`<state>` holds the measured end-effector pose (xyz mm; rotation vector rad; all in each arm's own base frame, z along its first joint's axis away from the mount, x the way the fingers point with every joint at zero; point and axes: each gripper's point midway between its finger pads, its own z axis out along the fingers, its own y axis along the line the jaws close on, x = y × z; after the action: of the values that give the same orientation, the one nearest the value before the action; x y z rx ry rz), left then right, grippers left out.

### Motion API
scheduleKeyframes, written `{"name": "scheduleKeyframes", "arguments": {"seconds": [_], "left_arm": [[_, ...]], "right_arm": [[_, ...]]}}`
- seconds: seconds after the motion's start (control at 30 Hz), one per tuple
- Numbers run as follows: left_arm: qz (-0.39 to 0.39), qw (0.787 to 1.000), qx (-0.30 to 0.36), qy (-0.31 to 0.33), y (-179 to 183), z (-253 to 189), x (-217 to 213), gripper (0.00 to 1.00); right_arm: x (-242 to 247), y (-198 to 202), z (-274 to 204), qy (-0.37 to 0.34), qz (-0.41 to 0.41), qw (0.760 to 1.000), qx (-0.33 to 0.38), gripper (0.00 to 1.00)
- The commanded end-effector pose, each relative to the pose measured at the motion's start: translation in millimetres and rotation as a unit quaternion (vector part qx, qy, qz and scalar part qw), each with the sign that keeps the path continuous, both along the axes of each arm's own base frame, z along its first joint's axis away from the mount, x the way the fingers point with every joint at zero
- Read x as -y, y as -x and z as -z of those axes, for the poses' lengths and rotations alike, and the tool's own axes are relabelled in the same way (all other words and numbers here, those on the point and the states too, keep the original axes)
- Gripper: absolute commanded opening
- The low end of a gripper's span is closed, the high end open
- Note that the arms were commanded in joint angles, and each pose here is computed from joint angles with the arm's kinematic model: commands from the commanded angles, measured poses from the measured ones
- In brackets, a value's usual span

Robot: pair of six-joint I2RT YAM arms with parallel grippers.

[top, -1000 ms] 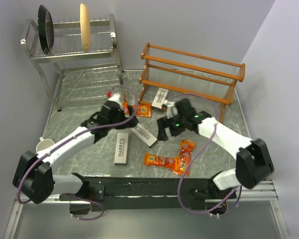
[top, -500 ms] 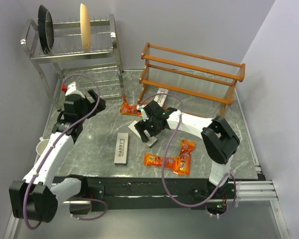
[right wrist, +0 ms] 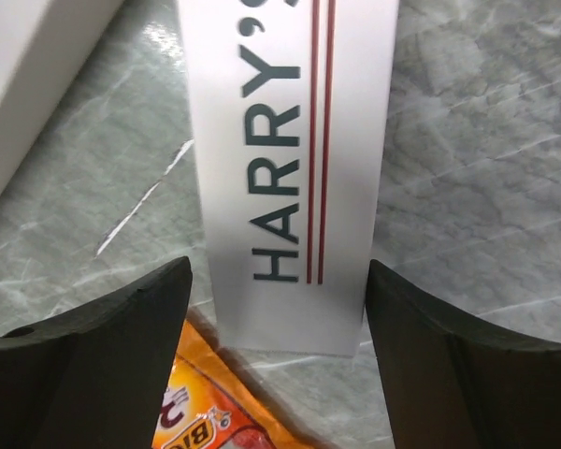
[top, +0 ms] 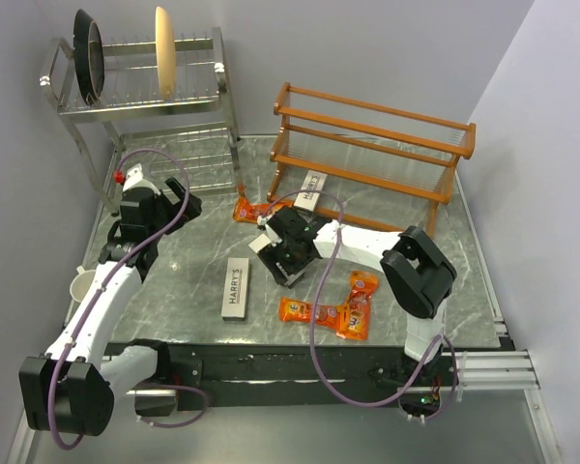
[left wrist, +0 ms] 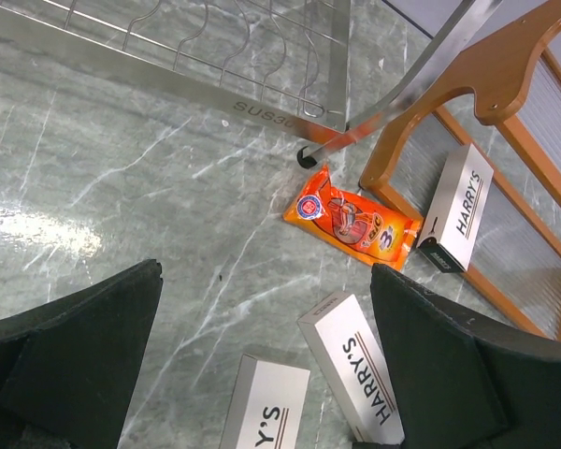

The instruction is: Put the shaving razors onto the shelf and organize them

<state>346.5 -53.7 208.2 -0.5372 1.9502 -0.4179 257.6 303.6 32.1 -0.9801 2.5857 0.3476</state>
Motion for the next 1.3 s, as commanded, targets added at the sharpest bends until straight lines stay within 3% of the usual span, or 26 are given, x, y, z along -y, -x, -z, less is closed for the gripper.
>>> {"name": "scheduleKeyframes", "arguments": {"seconds": [0.0, 0.23, 0.33, 0.57, 0.8, 1.27], "left_arm": [[0.003, 1.0, 0.026, 0.007, -2, -15, 0, 0.99], [0.009, 0.999, 0.029, 0.015, -5, -14, 4, 1.0], [0.01, 0.999, 0.032, 0.009, -6, -14, 3, 1.0], [0.013, 0.999, 0.035, 0.012, -12, -10, 5, 1.0], [0.017, 0.999, 0.039, 0.018, -20, -13, 8, 0.99], [0.017, 0.999, 0.031, 0.017, -27, -8, 8, 0.99]], "right_arm": [[-1, -8, 7, 0.009, 0.025, 1.0, 0.003, 0.75], [11, -8, 13, 0.023, 0.041, 0.999, 0.017, 0.51], [19, -14, -5, 0.019, 0.066, 0.997, 0.042, 0.48], [68, -19, -69, -0.023, 0.182, 0.979, 0.085, 0.51], [147, -62, -58, 0.004, 0.324, 0.944, 0.063, 0.46], [175, -131, -48, 0.023, 0.422, 0.901, 0.096, 0.45]]}}
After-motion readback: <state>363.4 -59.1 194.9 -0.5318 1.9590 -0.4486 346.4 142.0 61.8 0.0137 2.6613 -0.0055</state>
